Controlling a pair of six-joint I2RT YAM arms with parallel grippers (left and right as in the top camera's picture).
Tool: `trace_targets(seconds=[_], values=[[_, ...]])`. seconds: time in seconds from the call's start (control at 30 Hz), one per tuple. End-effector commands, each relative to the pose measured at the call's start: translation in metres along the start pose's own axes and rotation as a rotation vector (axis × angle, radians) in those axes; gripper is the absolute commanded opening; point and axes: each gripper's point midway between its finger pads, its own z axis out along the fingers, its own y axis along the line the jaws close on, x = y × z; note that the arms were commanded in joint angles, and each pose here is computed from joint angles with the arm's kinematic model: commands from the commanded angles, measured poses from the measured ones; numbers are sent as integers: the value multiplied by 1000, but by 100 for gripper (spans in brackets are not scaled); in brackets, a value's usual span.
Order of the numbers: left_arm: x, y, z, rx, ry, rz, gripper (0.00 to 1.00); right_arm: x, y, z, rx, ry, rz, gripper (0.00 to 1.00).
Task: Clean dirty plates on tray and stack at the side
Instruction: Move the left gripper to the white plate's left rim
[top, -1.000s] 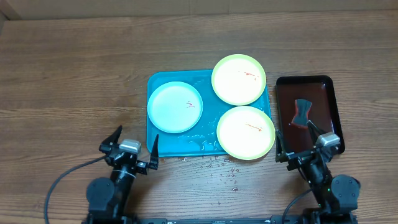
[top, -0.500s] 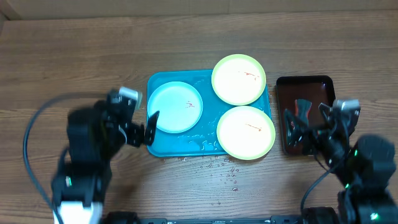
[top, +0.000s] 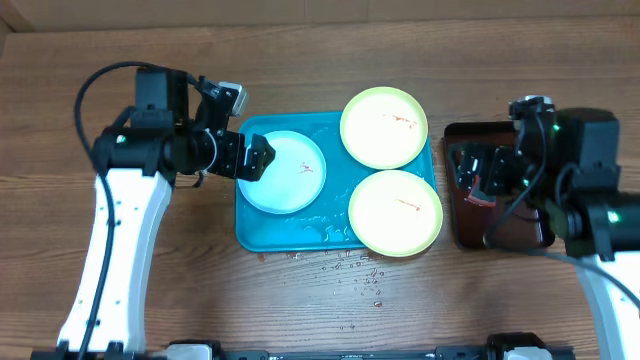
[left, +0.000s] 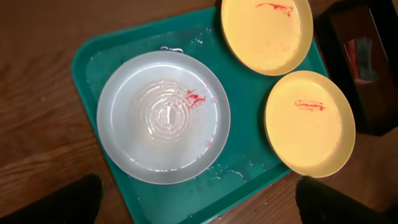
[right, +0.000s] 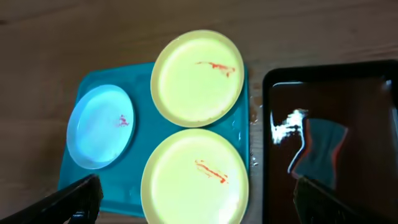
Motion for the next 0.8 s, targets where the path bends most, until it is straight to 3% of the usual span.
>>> trace_targets(seconds=[0.0,0.13,0.2,0.27,0.4,0.57,0.77], values=[[-5,-1,14,57,26,-78,100,-3,9,9,-57,33,6,100],[5,18,36,-1,100,-176,84,2,3,25,-47,86,25,100],[16,45,46,-145,147,-336,78,4,1,32,-43,107,32,100],[32,72,56,-324,195,-490,65,6,-3,39,-35,130,40,100],[45,85,72,-427,249,-557,55,8,-8,45,-11,148,46,100],[59,89,98,-442,324,-573,51,10,-12,48,4,158,49,100],[76,91,129,-451,409,-573,38,11,-12,48,5,163,51,100]])
